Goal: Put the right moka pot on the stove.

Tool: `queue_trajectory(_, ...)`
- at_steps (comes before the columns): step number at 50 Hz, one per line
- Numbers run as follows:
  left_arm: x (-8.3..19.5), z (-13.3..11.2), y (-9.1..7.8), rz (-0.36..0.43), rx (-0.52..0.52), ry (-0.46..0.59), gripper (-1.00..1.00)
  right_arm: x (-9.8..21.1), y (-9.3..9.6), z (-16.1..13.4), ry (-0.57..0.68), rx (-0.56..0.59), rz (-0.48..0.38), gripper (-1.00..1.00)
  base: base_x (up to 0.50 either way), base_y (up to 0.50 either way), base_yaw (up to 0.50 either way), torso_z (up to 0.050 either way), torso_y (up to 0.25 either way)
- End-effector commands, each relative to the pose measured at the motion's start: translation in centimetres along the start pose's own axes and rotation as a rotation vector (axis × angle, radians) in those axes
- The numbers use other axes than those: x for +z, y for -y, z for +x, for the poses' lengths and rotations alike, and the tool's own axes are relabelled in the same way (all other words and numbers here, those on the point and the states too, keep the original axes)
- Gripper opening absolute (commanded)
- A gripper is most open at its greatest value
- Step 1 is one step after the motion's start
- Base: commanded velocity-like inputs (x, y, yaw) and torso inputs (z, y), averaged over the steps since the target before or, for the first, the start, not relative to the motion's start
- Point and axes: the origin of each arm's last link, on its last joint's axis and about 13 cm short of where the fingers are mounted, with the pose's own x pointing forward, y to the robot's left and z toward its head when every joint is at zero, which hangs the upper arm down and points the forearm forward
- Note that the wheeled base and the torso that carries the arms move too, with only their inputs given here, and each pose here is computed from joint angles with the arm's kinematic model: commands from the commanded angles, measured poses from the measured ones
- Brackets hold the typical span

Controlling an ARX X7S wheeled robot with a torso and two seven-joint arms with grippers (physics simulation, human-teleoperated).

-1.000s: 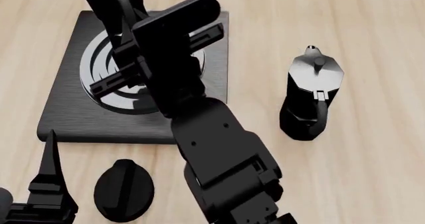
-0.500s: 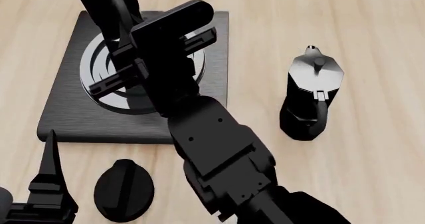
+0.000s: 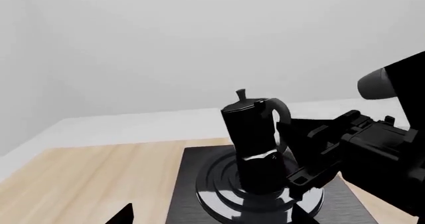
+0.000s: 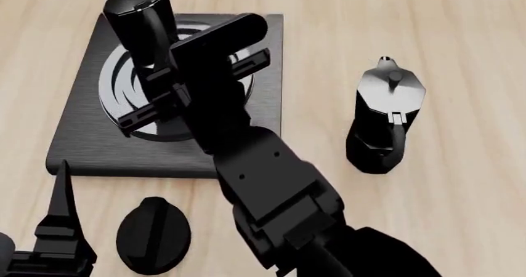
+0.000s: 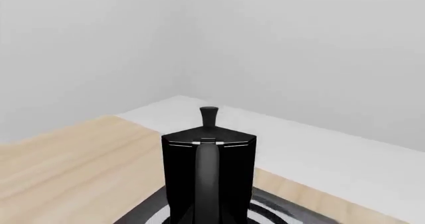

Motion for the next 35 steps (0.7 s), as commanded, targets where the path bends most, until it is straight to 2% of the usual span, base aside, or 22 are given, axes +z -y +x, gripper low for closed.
queue_trajectory(1,0.1,0.0,0.0,-0.003,-0.002,0.003,1.0,0.2,-0.3,0.1,-0.004,0.033,0.019,-1.0,0.0,0.0,0.0,0.0,0.0)
queue_trajectory(33,-0.1,0.1,0.0,0.004,0.01,-0.002,1.0,-1.7,0.0,-0.8,-0.136,0.041,0.047,-1.0,0.0,0.0,0.0,0.0,0.0)
queue_trajectory(34,-0.2,0.1,0.0,0.006,0.011,-0.001,1.0,-1.8,0.0,-0.9,-0.136,0.037,0.034,1.0,0.0,0.0,0.0,0.0,0.0)
queue_trajectory(35,-0.1,0.1,0.0,0.005,0.012,-0.002,1.0,-1.6,0.1,-1.1,-0.134,0.036,0.04,1.0,0.0,0.0,0.0,0.0,0.0)
